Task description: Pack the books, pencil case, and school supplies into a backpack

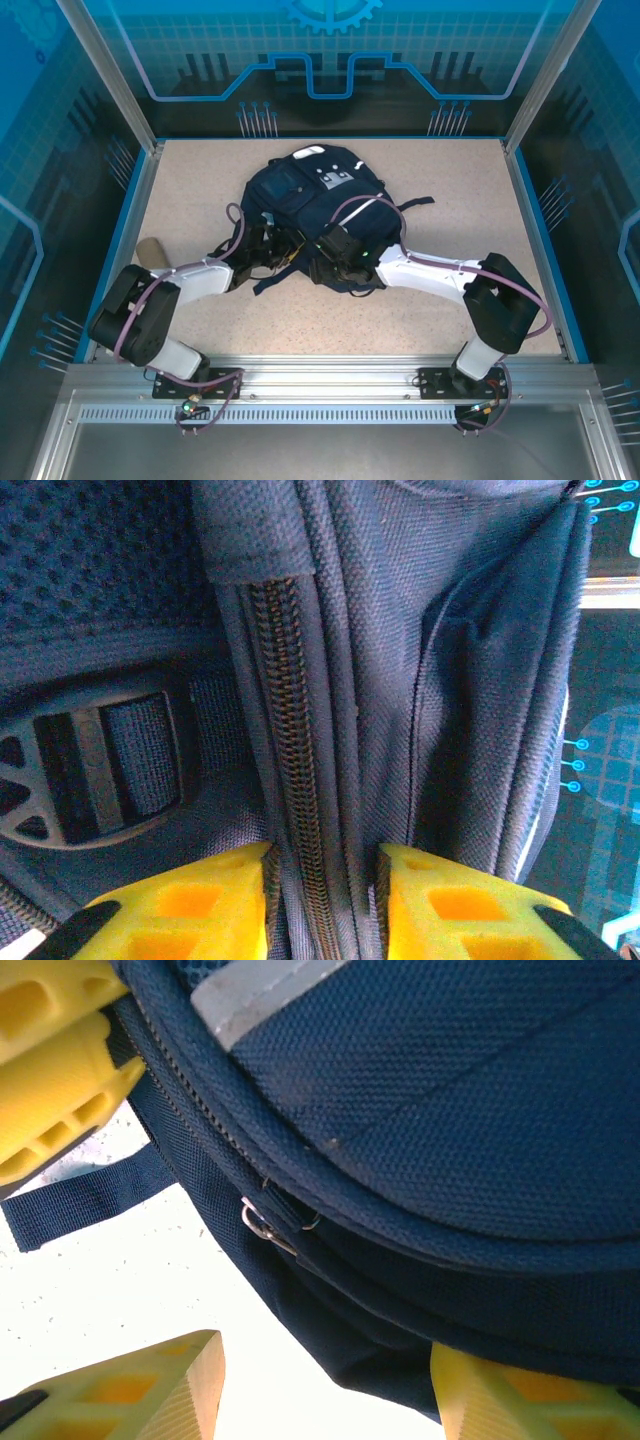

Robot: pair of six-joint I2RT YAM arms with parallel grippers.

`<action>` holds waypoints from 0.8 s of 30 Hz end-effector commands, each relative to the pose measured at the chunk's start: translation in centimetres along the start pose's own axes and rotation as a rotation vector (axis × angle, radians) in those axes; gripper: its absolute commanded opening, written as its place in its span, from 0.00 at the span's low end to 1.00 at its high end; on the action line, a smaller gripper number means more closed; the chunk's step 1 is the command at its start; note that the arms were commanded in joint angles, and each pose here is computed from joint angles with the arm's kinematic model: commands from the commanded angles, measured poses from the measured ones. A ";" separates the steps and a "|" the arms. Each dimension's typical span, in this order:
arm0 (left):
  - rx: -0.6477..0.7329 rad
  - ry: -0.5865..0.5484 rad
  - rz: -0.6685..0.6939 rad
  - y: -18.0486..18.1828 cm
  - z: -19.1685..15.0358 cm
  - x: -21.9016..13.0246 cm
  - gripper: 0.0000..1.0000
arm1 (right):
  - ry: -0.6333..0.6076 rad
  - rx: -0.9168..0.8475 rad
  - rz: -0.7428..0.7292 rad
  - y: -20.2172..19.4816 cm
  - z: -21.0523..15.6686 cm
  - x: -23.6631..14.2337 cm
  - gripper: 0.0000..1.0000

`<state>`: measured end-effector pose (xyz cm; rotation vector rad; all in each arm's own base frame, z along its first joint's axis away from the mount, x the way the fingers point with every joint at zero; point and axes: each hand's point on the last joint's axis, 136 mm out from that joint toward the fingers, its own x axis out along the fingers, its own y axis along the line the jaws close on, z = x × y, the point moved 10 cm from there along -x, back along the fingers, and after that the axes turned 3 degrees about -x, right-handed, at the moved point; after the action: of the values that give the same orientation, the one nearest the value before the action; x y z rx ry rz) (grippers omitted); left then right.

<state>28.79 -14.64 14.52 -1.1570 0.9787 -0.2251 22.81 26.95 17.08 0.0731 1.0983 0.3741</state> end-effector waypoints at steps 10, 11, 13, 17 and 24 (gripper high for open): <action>0.039 0.061 -0.153 -3.2 0.1 -0.8 0.00 | -0.111 -0.016 -0.036 -0.6 1.3 -2.0 0.59; 0.054 0.064 -0.171 -3.7 0.1 -1.1 0.00 | -0.117 -0.017 -0.039 -0.6 1.3 -2.2 0.59; 0.075 0.067 -0.197 -4.5 0.0 -1.7 0.00 | -0.128 -0.015 -0.038 -0.6 1.4 -2.5 0.61; 0.107 0.082 -0.250 -5.9 -0.4 -2.7 0.00 | -0.141 0.003 -0.019 -0.6 1.5 -2.9 0.64; 0.145 0.101 -0.281 -7.1 -1.0 -3.1 0.00 | -0.135 0.070 0.085 0.1 1.5 -3.1 0.69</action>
<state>28.63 -15.21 18.12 -1.1913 0.9365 -0.3696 22.44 26.03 19.52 0.1175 1.0159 0.3703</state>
